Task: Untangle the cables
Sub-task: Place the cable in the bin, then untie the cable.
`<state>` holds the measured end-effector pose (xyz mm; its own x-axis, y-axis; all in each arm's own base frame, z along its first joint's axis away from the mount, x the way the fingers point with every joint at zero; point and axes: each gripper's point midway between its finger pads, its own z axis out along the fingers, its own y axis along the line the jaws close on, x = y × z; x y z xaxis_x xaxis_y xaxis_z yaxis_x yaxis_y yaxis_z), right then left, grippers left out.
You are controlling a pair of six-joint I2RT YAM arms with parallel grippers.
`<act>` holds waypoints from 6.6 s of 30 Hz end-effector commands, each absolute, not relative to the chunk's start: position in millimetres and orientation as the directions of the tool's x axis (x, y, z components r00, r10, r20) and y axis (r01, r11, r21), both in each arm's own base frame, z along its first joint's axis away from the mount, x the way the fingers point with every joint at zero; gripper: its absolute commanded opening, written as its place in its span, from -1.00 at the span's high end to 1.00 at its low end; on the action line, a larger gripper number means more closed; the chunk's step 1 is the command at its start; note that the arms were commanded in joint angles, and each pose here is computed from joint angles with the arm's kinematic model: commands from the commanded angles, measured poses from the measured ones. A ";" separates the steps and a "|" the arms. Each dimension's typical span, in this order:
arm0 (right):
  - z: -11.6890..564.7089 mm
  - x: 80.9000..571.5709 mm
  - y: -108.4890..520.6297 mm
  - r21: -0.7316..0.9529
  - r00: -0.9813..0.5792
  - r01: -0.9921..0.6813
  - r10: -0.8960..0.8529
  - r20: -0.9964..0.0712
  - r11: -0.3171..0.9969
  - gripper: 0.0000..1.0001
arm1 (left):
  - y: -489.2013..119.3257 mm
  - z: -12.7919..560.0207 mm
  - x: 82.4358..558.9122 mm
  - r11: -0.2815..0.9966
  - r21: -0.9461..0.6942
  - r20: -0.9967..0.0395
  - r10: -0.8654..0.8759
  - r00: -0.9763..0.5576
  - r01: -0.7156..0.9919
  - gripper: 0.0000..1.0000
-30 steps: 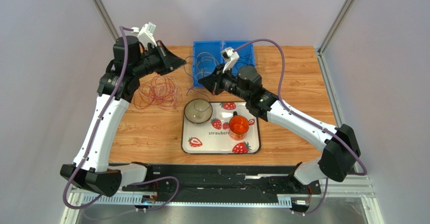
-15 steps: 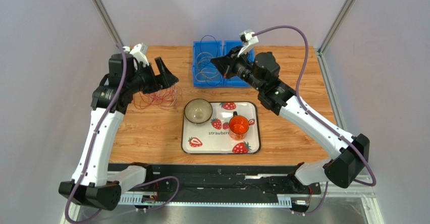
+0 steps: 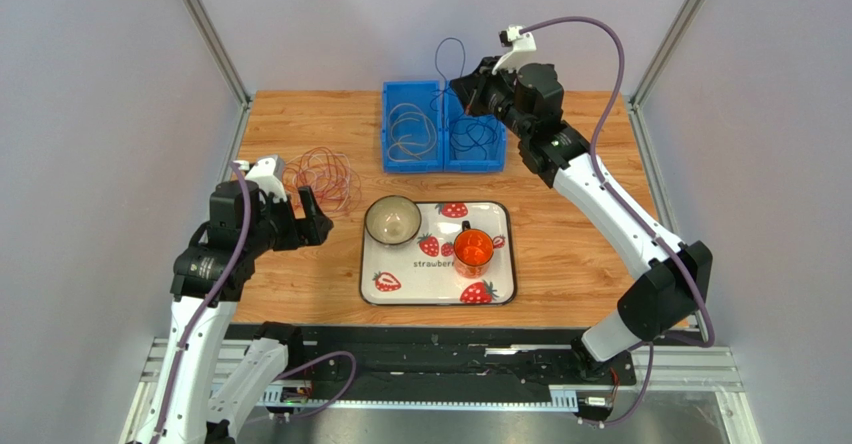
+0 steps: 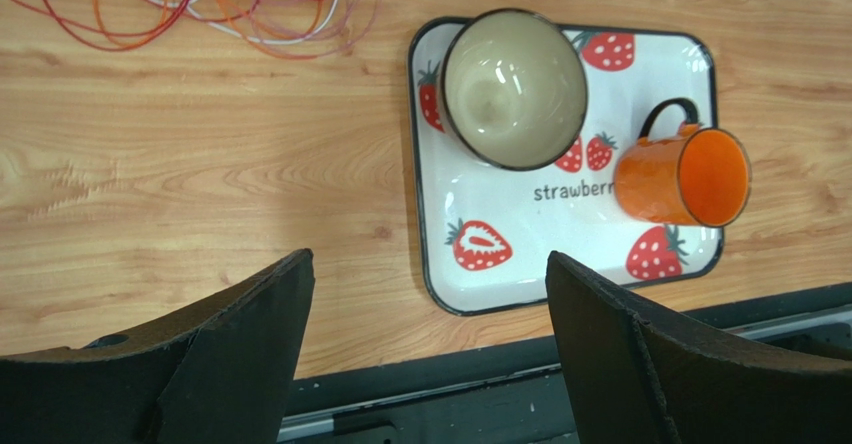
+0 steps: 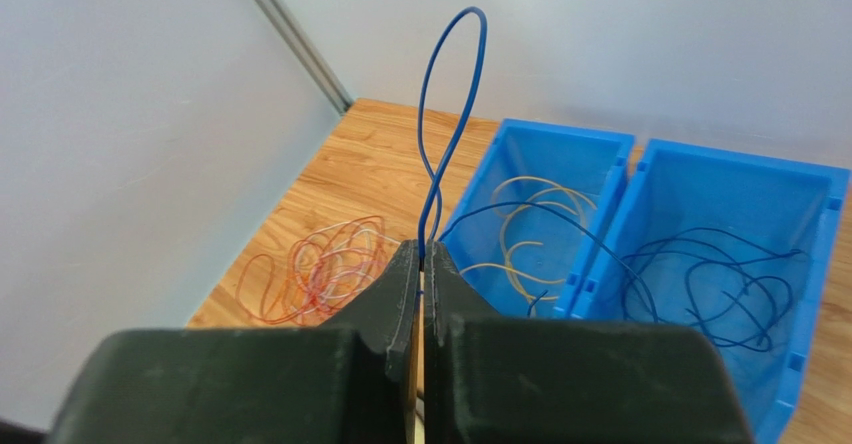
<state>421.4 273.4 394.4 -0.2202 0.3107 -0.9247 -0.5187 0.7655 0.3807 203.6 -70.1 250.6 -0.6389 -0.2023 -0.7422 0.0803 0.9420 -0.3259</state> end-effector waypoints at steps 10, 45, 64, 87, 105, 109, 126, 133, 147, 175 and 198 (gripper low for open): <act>357.7 518.8 230.6 0.379 -0.244 -0.341 0.308 -0.920 0.860 1.00 | -60.9 239.9 211.3 0.949 -0.313 -0.786 -0.234 -0.572 0.042 -0.85; 130.3 571.1 205.2 0.416 -0.605 0.019 0.341 -0.720 0.909 1.00 | -56.1 236.2 213.5 0.955 -0.298 -0.782 -0.235 -0.576 0.014 -0.77; 230.5 532.3 212.1 0.426 -0.547 -0.115 0.301 -0.782 0.898 0.08 | -55.1 236.7 213.4 0.955 -0.296 -0.784 -0.237 -0.574 0.009 -0.75; 239.7 387.1 207.7 0.508 -0.584 -0.215 0.307 -0.751 0.834 0.06 | -78.8 219.6 275.5 0.919 -0.391 -0.676 -0.326 -0.661 -0.052 -0.75; 213.8 329.5 195.0 0.527 -0.645 -0.222 0.282 -0.711 0.821 0.10 | -13.4 205.8 366.8 0.817 -0.364 -0.664 -0.564 -0.490 -0.447 -0.68; 211.5 323.7 195.8 0.532 -0.651 -0.229 0.278 -0.707 0.815 0.10 | 16.1 193.9 364.1 0.758 -0.367 -0.648 -0.624 -0.437 -0.539 -0.67; 195.3 322.9 208.6 0.550 -0.690 -0.236 0.260 -0.675 0.801 0.12 | 97.5 143.8 328.5 0.473 -0.465 -0.617 -0.779 -0.109 -0.748 -0.64; 194.7 324.0 210.2 0.552 -0.693 -0.240 0.257 -0.674 0.799 0.12 | 111.3 120.4 347.9 0.439 -0.455 -0.585 -0.803 -0.113 -0.775 -0.61; 186.9 325.4 213.8 0.554 -0.707 -0.244 0.245 -0.663 0.796 0.12 | 125.6 76.9 386.6 0.435 -0.424 -0.542 -0.825 -0.162 -0.794 -0.26; 193.5 328.9 217.9 0.561 -0.709 -0.243 0.250 -0.659 0.791 0.13 | 102.2 253.6 395.6 0.562 -0.586 -0.667 -0.744 -0.047 -0.584 1.00; 267.3 310.8 255.7 0.537 -0.632 -0.439 0.177 -0.754 0.720 0.07 | -42.0 509.8 346.0 0.817 -0.515 -0.857 -0.499 -0.130 0.258 1.00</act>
